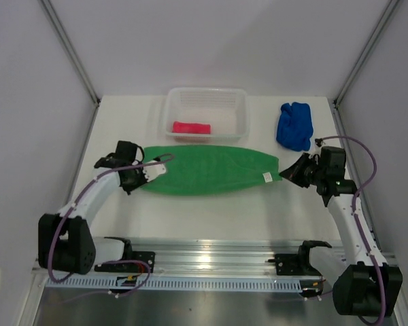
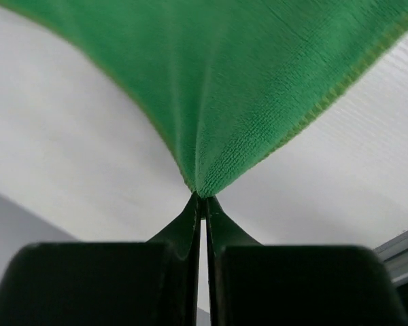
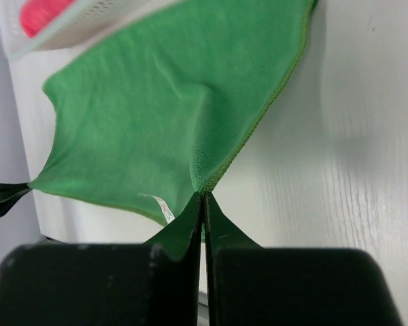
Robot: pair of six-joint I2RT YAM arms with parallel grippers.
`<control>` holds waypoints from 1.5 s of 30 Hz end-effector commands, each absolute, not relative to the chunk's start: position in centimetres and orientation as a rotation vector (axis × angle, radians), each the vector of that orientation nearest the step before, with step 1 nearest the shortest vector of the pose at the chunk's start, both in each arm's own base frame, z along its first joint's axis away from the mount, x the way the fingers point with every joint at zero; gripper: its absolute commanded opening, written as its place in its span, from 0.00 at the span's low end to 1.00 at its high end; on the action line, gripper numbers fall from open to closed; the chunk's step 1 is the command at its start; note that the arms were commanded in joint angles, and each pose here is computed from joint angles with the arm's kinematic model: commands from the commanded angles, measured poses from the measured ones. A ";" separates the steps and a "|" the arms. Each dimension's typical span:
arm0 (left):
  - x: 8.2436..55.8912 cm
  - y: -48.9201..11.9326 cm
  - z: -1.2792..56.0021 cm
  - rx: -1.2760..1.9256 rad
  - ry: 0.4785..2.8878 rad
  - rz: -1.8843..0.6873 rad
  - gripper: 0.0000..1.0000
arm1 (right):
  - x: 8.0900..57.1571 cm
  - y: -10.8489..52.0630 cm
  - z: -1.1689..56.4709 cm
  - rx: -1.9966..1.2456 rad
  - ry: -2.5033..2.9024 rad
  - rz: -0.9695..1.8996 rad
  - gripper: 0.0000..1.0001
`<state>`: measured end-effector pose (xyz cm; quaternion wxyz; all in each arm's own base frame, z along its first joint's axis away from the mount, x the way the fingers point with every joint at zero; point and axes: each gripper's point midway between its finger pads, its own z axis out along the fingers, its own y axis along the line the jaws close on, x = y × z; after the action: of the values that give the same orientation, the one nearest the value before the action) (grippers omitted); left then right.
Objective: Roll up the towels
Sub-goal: Flatten the towel
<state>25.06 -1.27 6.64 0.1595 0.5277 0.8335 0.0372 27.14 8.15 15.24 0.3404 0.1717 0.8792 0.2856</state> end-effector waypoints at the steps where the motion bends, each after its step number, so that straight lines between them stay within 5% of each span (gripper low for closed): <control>1: 26.6 -2.0 13.3 1.288 2.278 0.085 0.01 | 28.2 7.8 21.3 0.366 2.159 0.732 0.00; 14: 27.3 -1.8 28.2 1.009 2.128 0.148 0.01 | 28.1 7.9 34.4 0.218 1.949 0.722 0.00; 31: 36.2 1.1 34.7 0.812 1.957 0.379 0.01 | 37.7 7.7 33.5 0.202 1.925 0.762 0.00; 37: 35.4 1.4 33.3 0.850 1.954 0.389 0.01 | 35.7 7.5 30.3 0.229 1.985 0.744 0.00; 45: 30.8 0.5 22.6 1.061 2.127 0.255 0.01 | 30.3 7.8 20.4 0.348 2.187 0.755 0.00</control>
<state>32.49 0.81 24.93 0.3889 0.3827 0.8295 0.1199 32.15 7.95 24.20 0.4290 0.1182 0.8414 0.3068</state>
